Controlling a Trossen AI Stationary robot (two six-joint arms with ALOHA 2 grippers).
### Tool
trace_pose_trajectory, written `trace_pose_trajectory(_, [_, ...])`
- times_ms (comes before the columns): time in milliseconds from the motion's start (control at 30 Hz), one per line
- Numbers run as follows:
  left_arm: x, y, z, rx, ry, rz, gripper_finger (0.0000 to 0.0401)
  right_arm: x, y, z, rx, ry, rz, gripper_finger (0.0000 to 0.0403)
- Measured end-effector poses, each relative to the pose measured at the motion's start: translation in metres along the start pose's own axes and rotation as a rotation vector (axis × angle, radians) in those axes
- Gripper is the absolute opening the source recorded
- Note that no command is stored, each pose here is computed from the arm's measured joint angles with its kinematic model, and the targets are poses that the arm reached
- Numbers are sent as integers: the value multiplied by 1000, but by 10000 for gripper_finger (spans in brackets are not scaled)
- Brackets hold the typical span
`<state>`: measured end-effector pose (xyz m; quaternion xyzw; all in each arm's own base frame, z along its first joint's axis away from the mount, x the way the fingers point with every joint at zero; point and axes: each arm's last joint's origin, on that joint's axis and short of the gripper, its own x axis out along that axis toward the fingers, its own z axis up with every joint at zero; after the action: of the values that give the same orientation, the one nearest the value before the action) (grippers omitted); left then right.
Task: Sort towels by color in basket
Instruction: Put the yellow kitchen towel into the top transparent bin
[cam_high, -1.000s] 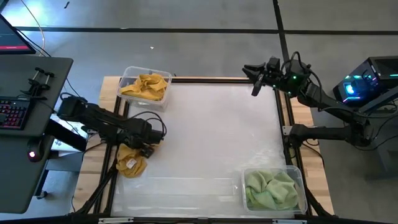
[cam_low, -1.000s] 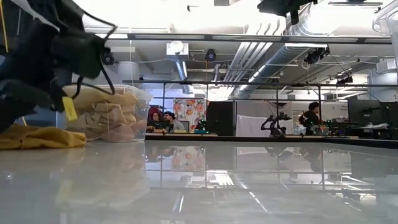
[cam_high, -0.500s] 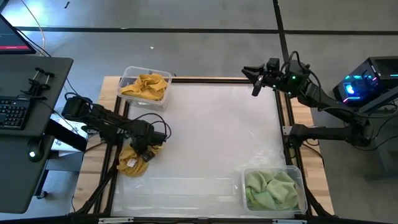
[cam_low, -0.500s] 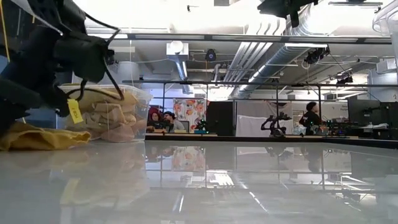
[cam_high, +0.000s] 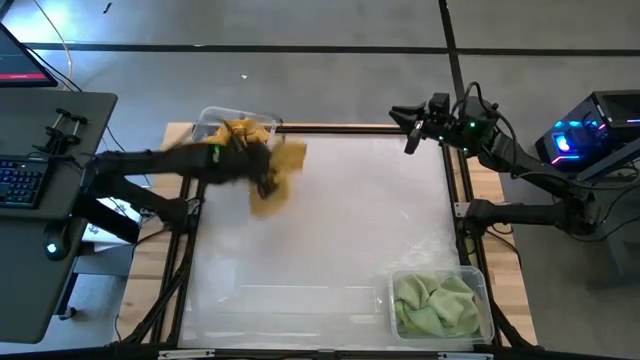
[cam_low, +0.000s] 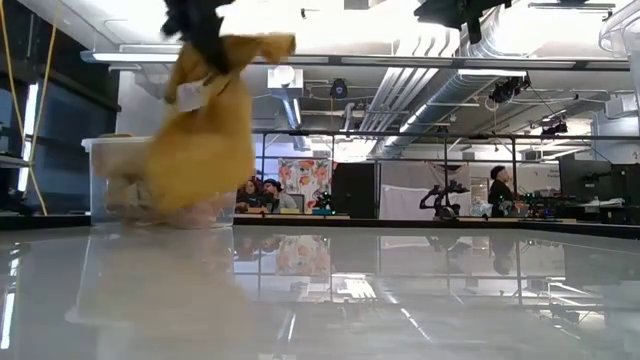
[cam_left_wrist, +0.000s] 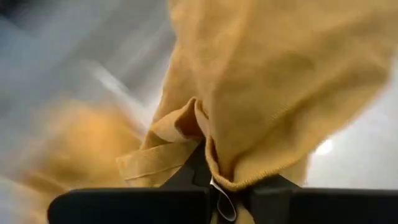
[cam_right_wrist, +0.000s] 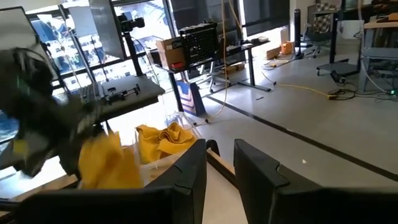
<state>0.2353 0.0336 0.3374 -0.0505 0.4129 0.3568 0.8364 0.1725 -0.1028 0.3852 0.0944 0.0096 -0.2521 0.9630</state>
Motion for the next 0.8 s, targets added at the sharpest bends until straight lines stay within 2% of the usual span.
trace_pose_trajectory(100, [-6,35,33,154,-131,217,4,0,0,1,-1,-8,-9,75])
trace_pose_trajectory(167, [-1,60,46,228,-138,326,4,0,0,2,2,-21,-6,75])
trace_pose_trajectory(233, [8,85,54,262,-128,389,4,0,0,3,11,-35,-4,75])
trace_pose_trajectory(300, [16,108,54,282,-87,377,4,0,0,4,29,-40,-2,75])
trace_pose_trajectory(367, [26,127,47,286,-27,354,4,0,0,4,48,-40,-2,75])
trace_pose_trajectory(467, [38,149,32,287,113,406,3,0,0,4,77,-40,-1,75])
trace_pose_trajectory(533, [45,160,23,261,155,422,3,0,0,4,95,-40,-1,75])
trace_pose_trajectory(667, [69,174,-4,262,271,371,3,0,0,4,103,-40,0,75])
trace_pose_trajectory(800, [91,181,-29,221,364,377,6,0,0,4,103,-40,-3,75])
